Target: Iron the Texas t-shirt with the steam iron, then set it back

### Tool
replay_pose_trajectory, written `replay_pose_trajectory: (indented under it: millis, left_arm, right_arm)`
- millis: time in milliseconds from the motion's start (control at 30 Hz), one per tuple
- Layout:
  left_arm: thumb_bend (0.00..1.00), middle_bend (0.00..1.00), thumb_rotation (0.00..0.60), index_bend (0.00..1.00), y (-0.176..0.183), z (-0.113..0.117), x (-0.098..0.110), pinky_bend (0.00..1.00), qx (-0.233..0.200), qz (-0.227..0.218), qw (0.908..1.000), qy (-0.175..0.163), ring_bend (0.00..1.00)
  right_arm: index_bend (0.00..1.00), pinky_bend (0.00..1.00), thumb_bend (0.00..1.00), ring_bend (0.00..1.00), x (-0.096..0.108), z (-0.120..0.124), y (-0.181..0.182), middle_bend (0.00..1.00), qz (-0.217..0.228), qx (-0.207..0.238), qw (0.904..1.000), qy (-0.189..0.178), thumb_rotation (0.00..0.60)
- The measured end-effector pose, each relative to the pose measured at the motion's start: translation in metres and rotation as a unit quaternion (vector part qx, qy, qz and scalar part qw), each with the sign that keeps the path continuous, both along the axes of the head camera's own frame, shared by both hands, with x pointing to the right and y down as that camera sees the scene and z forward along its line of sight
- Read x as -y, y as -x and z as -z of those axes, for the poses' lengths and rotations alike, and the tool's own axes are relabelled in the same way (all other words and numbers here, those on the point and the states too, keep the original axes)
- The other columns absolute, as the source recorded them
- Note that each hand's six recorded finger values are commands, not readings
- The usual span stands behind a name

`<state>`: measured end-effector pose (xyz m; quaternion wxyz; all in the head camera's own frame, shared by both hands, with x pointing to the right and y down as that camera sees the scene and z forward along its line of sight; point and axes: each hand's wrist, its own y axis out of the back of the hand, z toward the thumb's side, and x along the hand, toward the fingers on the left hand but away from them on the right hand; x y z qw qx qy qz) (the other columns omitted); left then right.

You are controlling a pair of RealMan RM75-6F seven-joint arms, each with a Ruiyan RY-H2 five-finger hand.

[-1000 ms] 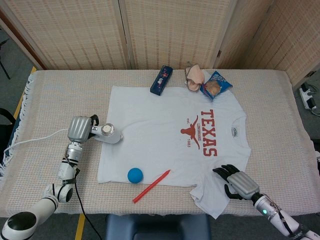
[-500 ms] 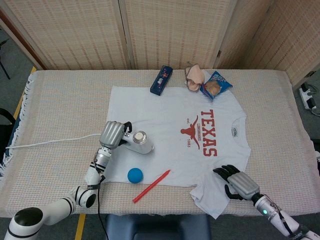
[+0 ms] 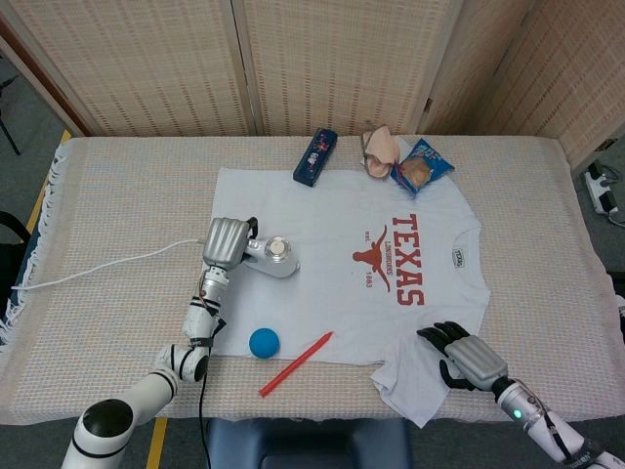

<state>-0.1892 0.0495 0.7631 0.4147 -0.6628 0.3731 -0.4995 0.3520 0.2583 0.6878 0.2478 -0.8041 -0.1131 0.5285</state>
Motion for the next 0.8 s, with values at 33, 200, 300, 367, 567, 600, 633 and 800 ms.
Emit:
replay_pose_trajectory:
  millis: [33,200,300,367,567,600,633,800]
  left_arm:
    - [0.29,0.90,0.600,0.82,0.003,-0.004,0.001,0.72,0.003,0.010,0.9999,0.007,0.76]
    - [0.29,0.89,0.600,0.82,0.011,-0.016,-0.006,0.72,0.016,0.017,0.9993,0.029,0.76]
    - [0.29,0.89,0.600,0.82,0.012,-0.021,-0.013,0.72,0.013,0.013,0.9991,0.039,0.76]
    - [0.29,0.90,0.600,0.82,0.011,-0.023,-0.017,0.72,0.009,0.007,0.9991,0.042,0.76]
    - [0.29,0.90,0.600,0.82,0.006,-0.021,-0.030,0.71,-0.001,-0.036,0.9987,0.035,0.76]
    - [0.29,0.90,0.600,0.82,0.005,-0.021,-0.032,0.71,-0.002,-0.043,0.9984,0.035,0.76]
    - [0.29,0.90,0.600,0.82,0.003,-0.020,-0.036,0.71,-0.005,-0.054,0.9979,0.036,0.76]
    - [0.29,0.90,0.600,0.82,-0.004,-0.016,-0.048,0.71,-0.022,-0.089,0.9952,0.035,0.75]
  right_arm:
    - [0.00,0.00,0.81,0.00,0.000,0.000,0.000,0.09,0.000,0.000,1.0000,0.000,0.415]
    - [0.00,0.00,0.81,0.00,0.002,0.000,0.002,0.09,0.001,-0.001,1.0000,-0.001,0.415]
    - [0.00,0.00,0.81,0.00,0.003,0.000,0.003,0.09,0.002,-0.001,1.0000,-0.002,0.416]
    - [0.00,0.00,0.81,0.00,0.002,0.001,0.004,0.09,0.003,-0.001,1.0000,-0.002,0.415]
    - [0.00,0.00,0.81,0.00,0.001,0.000,0.003,0.09,0.002,-0.003,1.0000,0.001,0.411]
    - [0.00,0.00,0.81,0.00,0.000,0.000,0.003,0.09,0.003,-0.002,1.0000,0.001,0.413]
    - [0.00,0.00,0.81,0.00,0.000,0.000,0.003,0.09,0.003,-0.002,1.0000,0.001,0.416]
    - [0.00,0.00,0.81,0.00,0.000,0.000,0.005,0.09,0.005,0.000,1.0000,0.000,0.413]
